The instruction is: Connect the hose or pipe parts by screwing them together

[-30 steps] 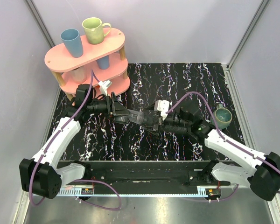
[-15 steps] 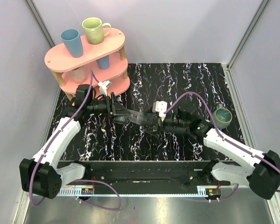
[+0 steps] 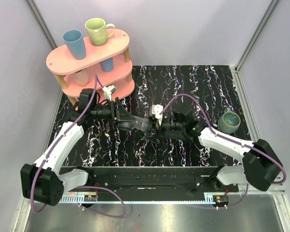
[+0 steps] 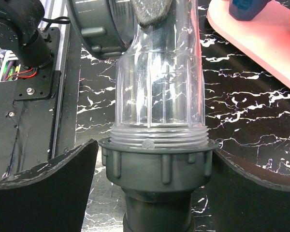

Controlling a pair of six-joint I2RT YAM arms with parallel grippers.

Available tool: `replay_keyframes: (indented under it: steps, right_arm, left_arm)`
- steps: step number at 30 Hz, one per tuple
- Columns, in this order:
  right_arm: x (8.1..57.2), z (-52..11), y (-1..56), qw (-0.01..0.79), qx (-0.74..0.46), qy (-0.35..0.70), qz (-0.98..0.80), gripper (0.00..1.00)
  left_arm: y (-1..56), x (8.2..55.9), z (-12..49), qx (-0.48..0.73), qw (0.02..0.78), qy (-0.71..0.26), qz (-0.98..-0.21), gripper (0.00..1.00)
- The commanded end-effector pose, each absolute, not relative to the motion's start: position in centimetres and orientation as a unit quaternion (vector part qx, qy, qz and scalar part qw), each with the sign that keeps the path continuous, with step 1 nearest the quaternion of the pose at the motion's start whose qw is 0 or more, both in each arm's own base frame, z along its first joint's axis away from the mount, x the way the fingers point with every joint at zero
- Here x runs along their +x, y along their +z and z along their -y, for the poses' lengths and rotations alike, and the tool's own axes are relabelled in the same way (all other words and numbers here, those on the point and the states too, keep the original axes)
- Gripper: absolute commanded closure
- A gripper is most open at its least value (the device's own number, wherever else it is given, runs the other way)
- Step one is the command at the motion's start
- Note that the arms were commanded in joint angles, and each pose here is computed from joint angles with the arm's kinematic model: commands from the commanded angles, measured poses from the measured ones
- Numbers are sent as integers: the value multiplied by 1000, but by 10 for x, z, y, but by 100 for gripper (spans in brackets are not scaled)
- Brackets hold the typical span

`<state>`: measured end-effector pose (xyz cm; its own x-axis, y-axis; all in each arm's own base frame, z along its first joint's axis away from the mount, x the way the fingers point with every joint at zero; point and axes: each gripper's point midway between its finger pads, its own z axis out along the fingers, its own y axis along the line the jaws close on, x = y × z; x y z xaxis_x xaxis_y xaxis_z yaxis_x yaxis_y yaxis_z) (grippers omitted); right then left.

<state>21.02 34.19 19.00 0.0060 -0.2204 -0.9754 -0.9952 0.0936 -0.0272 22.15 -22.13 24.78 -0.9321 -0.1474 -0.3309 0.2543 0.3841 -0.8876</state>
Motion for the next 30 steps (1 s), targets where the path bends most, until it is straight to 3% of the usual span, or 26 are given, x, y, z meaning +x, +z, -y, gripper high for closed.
replay_keyframes:
  steps: [1, 7, 14, 30]
  right_arm:
    - [191, -352, 196, 446, -539, 450, -555, 8]
    - [215, -339, 216, 504, -519, 380, -577, 4]
    - [206, -307, 258, 514, -515, 336, -598, 3]
    - [189, -325, 264, 502, -542, 393, -548, 3]
  left_arm:
    - [272, 233, 224, 61, 228, -570, -787, 100]
    - [270, 233, 223, 62, 228, -566, -790, 100]
    - [260, 232, 216, 58, 226, -552, -801, 100]
    - [267, 234, 217, 52, 227, -566, -791, 100]
